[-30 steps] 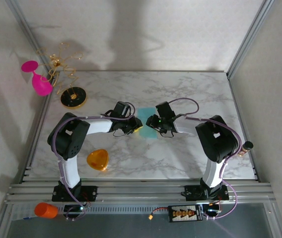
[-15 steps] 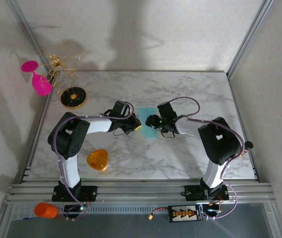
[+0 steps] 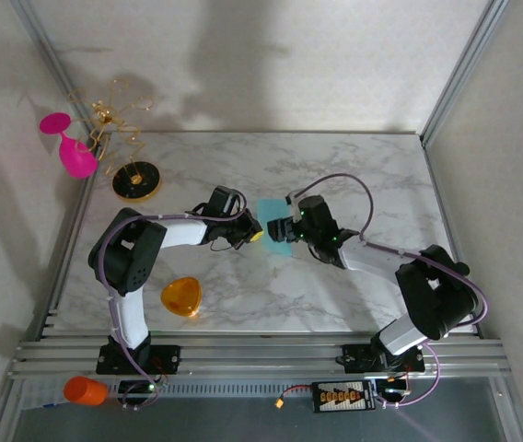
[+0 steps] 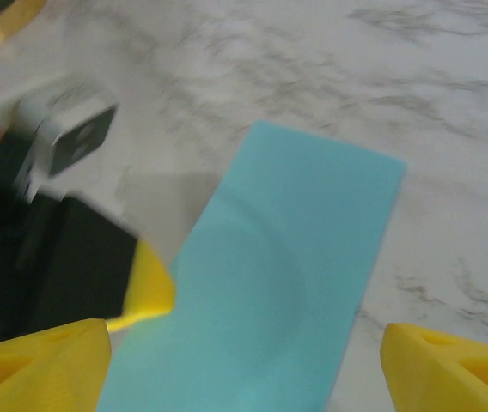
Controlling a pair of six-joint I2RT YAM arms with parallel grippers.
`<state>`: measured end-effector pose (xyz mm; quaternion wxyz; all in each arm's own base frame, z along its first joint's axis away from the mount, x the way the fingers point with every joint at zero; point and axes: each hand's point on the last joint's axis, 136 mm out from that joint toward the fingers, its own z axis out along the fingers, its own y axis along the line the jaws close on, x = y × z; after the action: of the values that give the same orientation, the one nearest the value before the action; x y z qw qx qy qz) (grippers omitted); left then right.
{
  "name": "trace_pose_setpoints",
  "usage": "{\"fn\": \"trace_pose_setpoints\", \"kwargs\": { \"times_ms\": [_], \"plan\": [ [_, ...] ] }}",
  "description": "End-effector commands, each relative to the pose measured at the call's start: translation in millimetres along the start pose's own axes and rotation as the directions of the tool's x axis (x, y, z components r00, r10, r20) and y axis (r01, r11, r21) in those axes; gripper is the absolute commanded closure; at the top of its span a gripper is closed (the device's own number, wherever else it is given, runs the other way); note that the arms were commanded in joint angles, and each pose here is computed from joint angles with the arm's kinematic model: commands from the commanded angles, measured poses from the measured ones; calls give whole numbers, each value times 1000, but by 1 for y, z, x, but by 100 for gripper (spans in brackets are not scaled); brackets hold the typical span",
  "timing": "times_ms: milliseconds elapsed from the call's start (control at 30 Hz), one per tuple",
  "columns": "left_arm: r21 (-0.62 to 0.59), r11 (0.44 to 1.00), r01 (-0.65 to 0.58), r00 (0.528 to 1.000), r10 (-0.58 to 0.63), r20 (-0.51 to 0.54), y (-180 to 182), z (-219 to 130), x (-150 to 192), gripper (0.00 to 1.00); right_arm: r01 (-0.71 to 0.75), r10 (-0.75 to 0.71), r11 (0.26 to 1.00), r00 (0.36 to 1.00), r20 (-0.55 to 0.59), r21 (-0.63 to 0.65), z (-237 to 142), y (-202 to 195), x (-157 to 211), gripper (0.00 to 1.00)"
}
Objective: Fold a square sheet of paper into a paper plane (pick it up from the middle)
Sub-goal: Third fold the triangle at the center of the table.
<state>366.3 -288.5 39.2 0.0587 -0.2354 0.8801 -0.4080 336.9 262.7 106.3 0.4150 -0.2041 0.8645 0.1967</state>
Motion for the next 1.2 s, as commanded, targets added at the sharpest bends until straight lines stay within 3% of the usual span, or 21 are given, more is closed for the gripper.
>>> {"fn": "trace_pose_setpoints", "kwargs": {
  "times_ms": [0,167,433,833,967,1167],
  "plan": [
    [30,999,13,1000,-13,1,-10,-9,0,100,259,-253,964,964,82,-60,-4,21,2,16],
    [21,1000,17,1000,-17,-5,-5,-6,1,100,382,-368,920,920,136,-92,-6,43,18,12],
    [27,999,20,1000,-19,-11,-6,-7,3,100,524,-521,851,851,68,-36,17,41,42,17],
    [26,1000,12,1000,-12,-16,-7,-7,4,100,581,-578,813,813,66,-44,26,43,46,59],
    [25,1000,9,1000,-8,-15,-8,-8,4,100,583,-579,811,812,68,-53,26,45,48,67],
    [26,1000,8,1000,-8,-14,-9,-8,4,100,579,-575,813,814,79,-58,26,47,45,72]
  ]
}}
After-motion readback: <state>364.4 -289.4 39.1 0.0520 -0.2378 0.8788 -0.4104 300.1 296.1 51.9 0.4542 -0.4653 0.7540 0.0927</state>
